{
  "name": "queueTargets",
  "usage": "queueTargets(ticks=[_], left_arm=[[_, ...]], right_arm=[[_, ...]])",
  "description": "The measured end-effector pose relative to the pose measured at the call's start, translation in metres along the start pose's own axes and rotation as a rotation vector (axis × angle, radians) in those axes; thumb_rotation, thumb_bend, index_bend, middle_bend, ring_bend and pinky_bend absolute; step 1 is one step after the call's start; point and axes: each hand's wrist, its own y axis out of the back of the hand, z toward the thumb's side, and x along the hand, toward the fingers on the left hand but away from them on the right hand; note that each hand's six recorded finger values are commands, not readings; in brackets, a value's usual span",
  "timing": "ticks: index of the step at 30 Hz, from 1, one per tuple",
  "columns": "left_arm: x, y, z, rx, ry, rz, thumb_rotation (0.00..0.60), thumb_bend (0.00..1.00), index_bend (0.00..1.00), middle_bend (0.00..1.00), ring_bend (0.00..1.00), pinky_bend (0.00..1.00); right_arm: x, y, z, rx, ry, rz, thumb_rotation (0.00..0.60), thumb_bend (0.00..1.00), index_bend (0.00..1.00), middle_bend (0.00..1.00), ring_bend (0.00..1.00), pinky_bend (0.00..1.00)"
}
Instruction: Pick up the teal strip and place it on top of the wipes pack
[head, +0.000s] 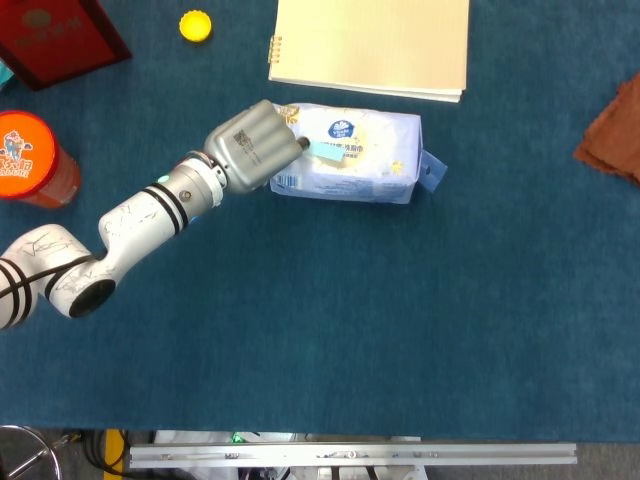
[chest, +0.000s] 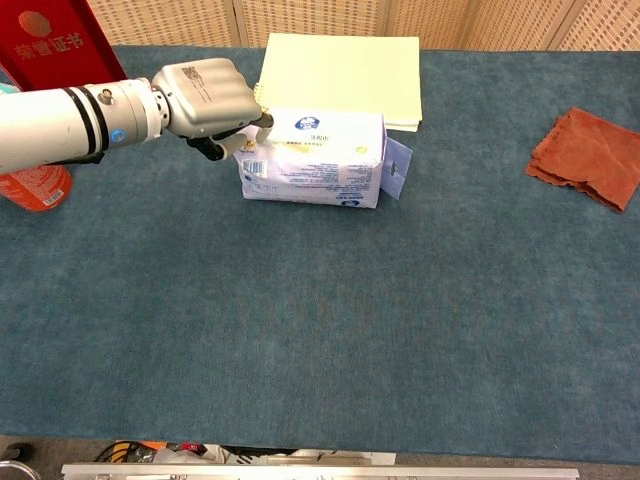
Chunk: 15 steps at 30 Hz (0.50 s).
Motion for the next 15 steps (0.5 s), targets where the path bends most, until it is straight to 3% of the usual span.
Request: queueTargets(ticks=[6, 11, 15], left_arm=[[-0.0014, 0.0107, -0.0009, -0.040, 0.005, 0.029, 0.509, 0.65, 0.33, 0.65, 0.66, 0.77], [-0.0008, 0.0074, 0.0055, -0.037, -0.015, 0.014, 0.505, 0.65, 0.33, 0.65, 0.66, 0.77], [-0.0015, 0.0073, 0.0050, -0.034, -0.007, 0.025, 0.431, 0.64, 0.31, 0.64, 0.66, 0.77]], right_arm=[[0.0000, -0.0004, -0.0005, -0.003, -0.002, 0.000, 0.600, 0.26, 0.31, 0.40, 0.47, 0.35], [0.0004, 0.0002, -0.0016, -0.002, -0.004, -0.003, 0.600, 0.26, 0.31, 0.40, 0.47, 0.35], [0.0005, 0.0021, -0.0025, 0.001, -0.004, -0.006, 0.600, 0.26, 0.31, 0.40, 0.47, 0.35]])
